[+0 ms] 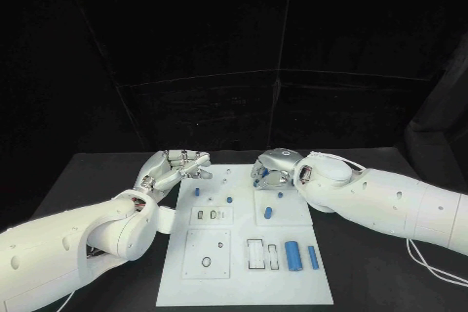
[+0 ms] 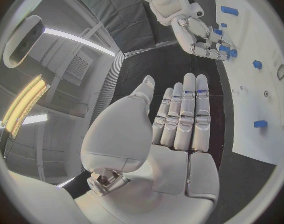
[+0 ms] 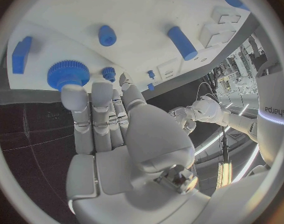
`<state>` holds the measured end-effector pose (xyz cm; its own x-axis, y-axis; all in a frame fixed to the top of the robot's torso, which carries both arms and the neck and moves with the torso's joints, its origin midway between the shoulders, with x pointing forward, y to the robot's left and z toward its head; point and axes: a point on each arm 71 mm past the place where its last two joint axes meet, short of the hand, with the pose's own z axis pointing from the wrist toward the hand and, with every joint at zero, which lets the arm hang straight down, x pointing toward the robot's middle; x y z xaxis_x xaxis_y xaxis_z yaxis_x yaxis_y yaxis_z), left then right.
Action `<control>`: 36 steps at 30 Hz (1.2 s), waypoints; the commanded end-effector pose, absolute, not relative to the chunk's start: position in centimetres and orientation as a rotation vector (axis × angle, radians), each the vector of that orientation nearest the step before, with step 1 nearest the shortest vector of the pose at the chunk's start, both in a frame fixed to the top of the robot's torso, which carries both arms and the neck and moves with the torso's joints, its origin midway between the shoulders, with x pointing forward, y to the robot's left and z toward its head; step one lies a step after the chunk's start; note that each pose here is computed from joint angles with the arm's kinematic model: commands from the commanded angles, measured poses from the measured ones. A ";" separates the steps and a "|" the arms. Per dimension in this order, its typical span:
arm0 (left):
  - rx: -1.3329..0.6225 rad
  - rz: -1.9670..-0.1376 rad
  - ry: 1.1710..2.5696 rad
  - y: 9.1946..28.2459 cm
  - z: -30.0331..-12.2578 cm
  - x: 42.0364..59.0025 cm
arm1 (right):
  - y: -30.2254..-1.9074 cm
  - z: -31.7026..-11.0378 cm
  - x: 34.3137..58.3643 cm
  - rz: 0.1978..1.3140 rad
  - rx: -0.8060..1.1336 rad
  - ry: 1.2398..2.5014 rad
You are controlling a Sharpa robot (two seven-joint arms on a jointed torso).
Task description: Assemble the parts on the task board
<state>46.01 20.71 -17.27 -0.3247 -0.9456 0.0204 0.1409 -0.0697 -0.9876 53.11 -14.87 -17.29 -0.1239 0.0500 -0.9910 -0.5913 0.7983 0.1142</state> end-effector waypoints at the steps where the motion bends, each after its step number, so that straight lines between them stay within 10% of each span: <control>1: -0.942 -1.571 1.313 20.6 -17.1 45.9 | -14.8 -17.4 53.2 0.537 -0.461 1.639; 36: -0.946 -1.567 1.321 21.1 -17.0 46.0 | -14.1 -16.9 53.2 0.502 -0.468 1.573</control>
